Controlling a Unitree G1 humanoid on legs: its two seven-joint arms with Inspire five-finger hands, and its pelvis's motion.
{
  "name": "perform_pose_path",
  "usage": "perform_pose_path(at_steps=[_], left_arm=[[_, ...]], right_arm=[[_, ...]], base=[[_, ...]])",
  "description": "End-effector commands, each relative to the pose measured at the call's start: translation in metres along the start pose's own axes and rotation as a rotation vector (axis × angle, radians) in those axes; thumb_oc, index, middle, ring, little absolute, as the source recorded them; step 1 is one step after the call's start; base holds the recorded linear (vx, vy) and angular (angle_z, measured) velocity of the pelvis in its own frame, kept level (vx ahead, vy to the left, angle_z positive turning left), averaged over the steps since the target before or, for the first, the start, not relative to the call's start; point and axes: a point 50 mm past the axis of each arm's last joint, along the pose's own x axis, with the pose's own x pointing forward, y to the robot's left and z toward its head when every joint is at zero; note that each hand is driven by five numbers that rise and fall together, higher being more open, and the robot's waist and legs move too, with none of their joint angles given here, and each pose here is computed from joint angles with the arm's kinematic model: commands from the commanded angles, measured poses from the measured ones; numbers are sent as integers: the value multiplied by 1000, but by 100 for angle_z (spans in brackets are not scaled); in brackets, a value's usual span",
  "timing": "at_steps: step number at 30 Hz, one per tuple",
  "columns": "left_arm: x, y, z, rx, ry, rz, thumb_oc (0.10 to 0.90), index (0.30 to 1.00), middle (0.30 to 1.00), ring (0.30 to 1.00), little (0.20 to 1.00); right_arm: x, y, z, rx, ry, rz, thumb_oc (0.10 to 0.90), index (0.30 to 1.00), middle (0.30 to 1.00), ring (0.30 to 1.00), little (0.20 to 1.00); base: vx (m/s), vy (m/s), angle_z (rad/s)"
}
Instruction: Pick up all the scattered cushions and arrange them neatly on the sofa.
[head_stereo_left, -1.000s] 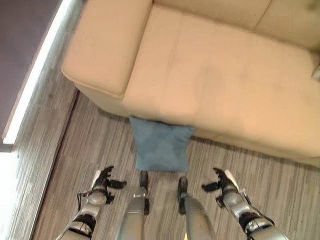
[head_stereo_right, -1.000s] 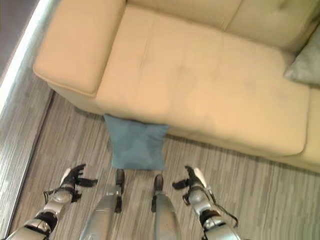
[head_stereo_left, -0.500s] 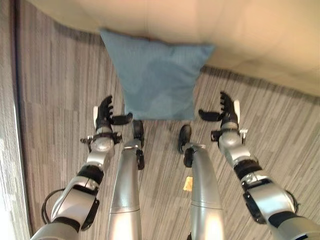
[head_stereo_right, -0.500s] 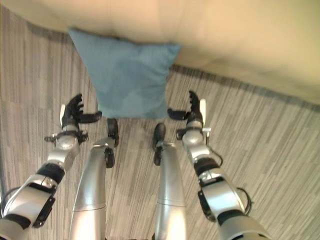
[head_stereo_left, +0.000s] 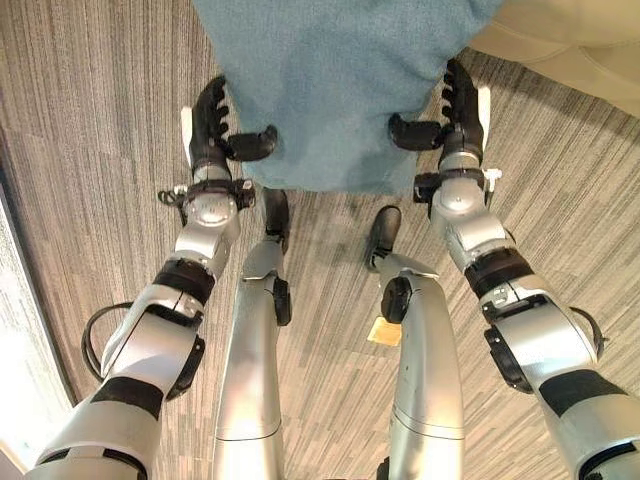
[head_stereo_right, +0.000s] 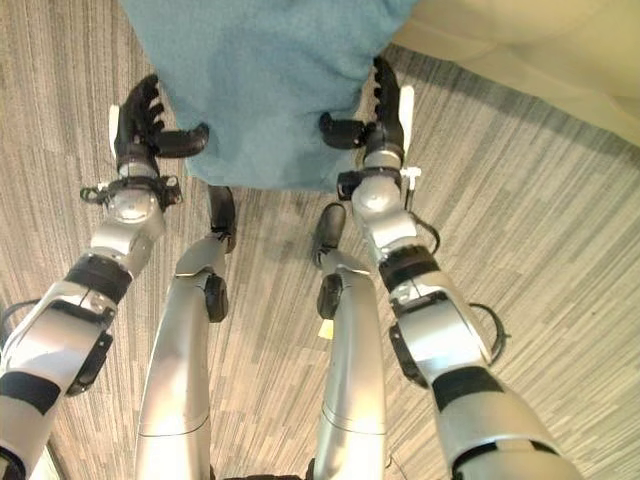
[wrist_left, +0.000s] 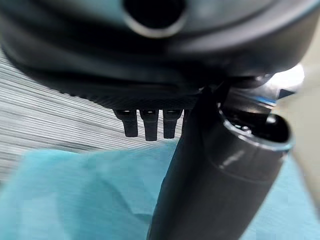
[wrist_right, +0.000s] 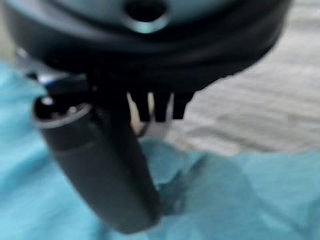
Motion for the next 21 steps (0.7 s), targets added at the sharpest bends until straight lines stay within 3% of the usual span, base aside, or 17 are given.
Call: perform_pose_path(at_steps=[1,2,3,4,5,14,21], left_arm=[[-14,-2,-30,-36,58,30,800,900,900,900,900],[-13,-2,-29,-36,57,30,800,900,900,900,900],[-12,-8,-23,-48,40,14,756,834,834,834,834],[-12,-14,-18,-60,25,-5,510,465,465,465,465],[-12,-20,-11,-75,5,-25,400,300,300,300,300],[-20,-31,6,-128,-95,-102,400,300,300,300,300],[-61,-42,-5,-259,-147,-180,400,300,300,300,300]], right_arm=[[-28,48,-4,152,-22,120,800,900,900,900,900],[-27,48,-4,153,-23,119,800,900,900,900,900],[-28,53,3,173,-40,140,769,853,853,853,853],[-30,59,9,185,-55,162,500,451,451,451,451],[-31,64,15,194,-76,184,400,300,300,300,300],[-44,68,23,238,-162,261,400,300,300,300,300],[-67,39,1,332,-194,244,400,300,300,300,300]], base=[[10,4,4],[9,4,3],[0,0,0],[0,0,0],[0,0,0],[-6,23,0],[-54,35,-2]])
